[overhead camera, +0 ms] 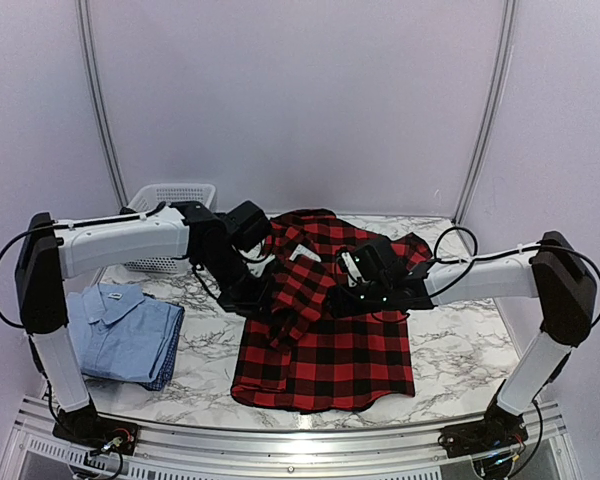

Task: Fold and stack the long sleeve shirts
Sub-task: Adjust the sleeve of the 1/3-folded shirt.

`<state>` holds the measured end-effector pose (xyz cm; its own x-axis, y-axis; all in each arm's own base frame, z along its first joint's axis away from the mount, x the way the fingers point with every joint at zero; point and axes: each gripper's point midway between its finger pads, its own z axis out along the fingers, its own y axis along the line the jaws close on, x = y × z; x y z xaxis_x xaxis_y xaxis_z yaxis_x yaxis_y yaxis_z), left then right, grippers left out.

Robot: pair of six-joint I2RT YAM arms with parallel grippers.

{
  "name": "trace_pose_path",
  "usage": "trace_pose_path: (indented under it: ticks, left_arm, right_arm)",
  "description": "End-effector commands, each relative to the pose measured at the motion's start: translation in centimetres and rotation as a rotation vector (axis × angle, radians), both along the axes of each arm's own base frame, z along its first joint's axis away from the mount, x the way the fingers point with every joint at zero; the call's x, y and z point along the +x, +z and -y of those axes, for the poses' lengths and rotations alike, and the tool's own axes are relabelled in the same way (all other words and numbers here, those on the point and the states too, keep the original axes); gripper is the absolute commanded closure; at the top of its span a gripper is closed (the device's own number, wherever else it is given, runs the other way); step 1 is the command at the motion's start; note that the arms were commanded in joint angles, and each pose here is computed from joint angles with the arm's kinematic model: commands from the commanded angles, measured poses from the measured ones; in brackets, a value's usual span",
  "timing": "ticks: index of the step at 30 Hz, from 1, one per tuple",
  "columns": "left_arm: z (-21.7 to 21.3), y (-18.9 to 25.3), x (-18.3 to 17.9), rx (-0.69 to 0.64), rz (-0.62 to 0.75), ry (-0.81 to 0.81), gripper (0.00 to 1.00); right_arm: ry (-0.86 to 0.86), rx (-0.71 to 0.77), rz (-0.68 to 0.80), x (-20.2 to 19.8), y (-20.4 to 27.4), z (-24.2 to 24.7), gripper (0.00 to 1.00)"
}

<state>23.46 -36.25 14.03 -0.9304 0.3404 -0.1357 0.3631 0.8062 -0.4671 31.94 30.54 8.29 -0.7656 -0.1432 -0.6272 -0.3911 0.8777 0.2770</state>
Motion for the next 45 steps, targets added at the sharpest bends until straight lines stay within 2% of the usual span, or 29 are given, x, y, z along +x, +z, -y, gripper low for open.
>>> trace_pose_path:
  ticks: [1, 5, 16, 21, 27, 36, 41, 43, 45]
  left_arm:
    - [-5.3, -6.8, -1.9, 0.251, -0.037, -0.016, 0.99]
    - [-5.7, -8.8, -1.6, 0.292, -0.028, -0.018, 0.98]
    - [-4.1, -7.8, -0.1, 0.25, 0.022, -0.007, 0.98]
    - [-4.0, -7.7, -0.1, 0.239, 0.022, -0.005, 0.98]
    - [-3.8, -7.6, -0.2, 0.231, 0.019, -0.007, 0.98]
    - [-3.7, -7.6, -0.2, 0.223, 0.017, -0.011, 0.98]
    - [-3.6, -7.4, -0.3, 0.217, 0.015, -0.013, 0.98]
    - [-3.6, -7.4, -0.3, 0.212, 0.012, -0.015, 0.98]
    - [-3.4, -7.1, -0.5, 0.201, 0.009, -0.019, 0.98]
  right_arm:
    - [0.005, 0.036, 0.013, 0.2, 0.9, -0.8, 0.39]
    - [0.052, 0.04, 0.027, -0.9, 1.4, -2.1, 0.39]
    - [0.246, 0.049, 0.083, -5.3, 1.9, -7.3, 0.45]
    - [0.346, 0.084, 0.058, -7.4, 1.6, -10.2, 0.48]
    - [0.355, 0.131, -0.012, -8.1, 0.1, -11.4, 0.55]
    - [0.365, 0.19, -0.081, -8.7, -1.6, -12.6, 0.6]
    - [0.356, 0.203, -0.107, -8.9, -2.1, -12.8, 0.66]
    - [0.351, 0.2, -0.112, -8.9, -2.0, -12.7, 0.73]
    - [0.348, 0.2, -0.11, -8.9, -1.6, -12.6, 0.84]
